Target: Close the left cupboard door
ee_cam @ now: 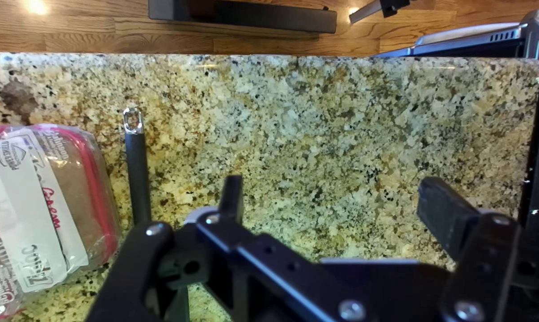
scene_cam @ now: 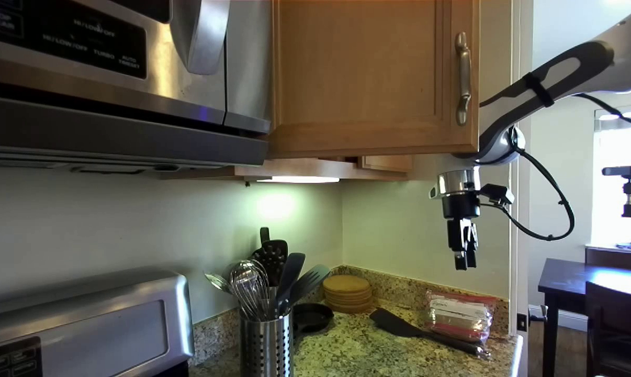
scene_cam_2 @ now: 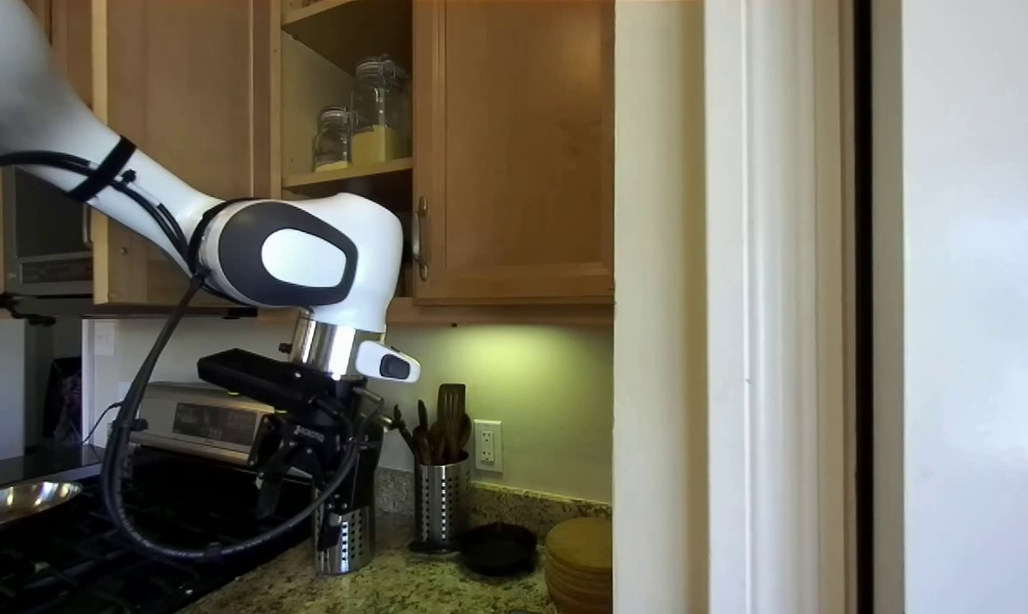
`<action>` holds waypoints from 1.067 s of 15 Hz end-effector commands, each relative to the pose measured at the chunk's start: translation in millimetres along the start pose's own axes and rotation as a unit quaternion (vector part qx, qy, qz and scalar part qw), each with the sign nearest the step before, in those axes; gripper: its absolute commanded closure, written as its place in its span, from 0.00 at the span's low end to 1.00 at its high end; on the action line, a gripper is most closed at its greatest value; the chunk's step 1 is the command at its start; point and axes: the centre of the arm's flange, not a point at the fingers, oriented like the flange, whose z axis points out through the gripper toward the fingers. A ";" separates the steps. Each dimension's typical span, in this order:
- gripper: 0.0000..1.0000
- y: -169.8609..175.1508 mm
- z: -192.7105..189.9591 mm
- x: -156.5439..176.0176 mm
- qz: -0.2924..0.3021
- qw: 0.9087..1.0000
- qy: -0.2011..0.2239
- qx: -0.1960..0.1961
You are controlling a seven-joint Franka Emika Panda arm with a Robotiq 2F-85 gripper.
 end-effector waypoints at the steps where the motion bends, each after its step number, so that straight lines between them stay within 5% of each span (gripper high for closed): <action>1: 0.00 -1.5 -7.0 -16.9 0.019 0.999 0.026 -0.017; 12: 0.00 -12.9 -47.4 -64.2 0.015 0.993 0.113 -0.028; 16: 0.00 -11.8 -55.2 -55.5 0.006 0.994 0.105 -0.019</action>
